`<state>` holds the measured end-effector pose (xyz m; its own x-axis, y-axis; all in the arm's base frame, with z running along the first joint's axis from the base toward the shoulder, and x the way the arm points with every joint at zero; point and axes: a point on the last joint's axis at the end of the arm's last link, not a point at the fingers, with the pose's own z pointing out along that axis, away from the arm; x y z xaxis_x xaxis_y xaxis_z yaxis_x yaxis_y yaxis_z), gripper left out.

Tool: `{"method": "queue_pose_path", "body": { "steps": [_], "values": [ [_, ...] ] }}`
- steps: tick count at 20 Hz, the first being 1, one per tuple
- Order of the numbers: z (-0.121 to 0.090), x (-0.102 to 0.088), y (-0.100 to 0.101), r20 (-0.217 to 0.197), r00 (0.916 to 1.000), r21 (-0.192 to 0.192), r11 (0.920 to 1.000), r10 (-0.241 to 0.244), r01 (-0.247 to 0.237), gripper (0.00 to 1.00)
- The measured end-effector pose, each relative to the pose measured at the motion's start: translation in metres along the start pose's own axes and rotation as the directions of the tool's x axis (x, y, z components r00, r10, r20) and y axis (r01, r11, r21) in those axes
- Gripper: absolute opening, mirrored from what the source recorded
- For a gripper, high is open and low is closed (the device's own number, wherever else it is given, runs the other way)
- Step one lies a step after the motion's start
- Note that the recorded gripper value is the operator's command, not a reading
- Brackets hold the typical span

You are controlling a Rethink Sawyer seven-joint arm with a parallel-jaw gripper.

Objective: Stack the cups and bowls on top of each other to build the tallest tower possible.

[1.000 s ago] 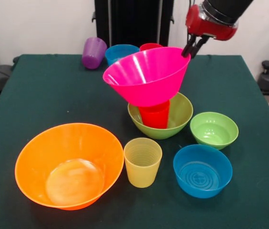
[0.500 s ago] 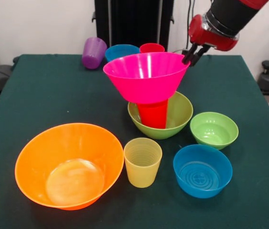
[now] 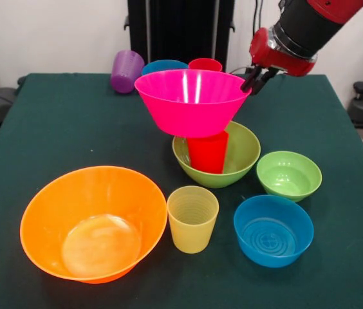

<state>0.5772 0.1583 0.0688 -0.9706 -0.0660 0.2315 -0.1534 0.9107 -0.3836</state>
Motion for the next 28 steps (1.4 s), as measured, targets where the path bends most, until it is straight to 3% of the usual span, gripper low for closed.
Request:
{"method": "queue_pose_path", "body": {
  "steps": [6, 17, 28],
  "values": [
    [-0.001, -0.006, 0.003, -0.014, 0.9999, -0.006, 0.9999, 0.009, -0.009, 0.0],
    [-0.003, -0.025, 0.009, -0.098, 0.995, 0.002, 0.9998, 0.019, -0.018, 0.0],
    [-0.008, -0.051, 0.014, -0.123, 0.9909, -0.038, 0.9976, 0.054, -0.059, 0.0]
  ]
}}
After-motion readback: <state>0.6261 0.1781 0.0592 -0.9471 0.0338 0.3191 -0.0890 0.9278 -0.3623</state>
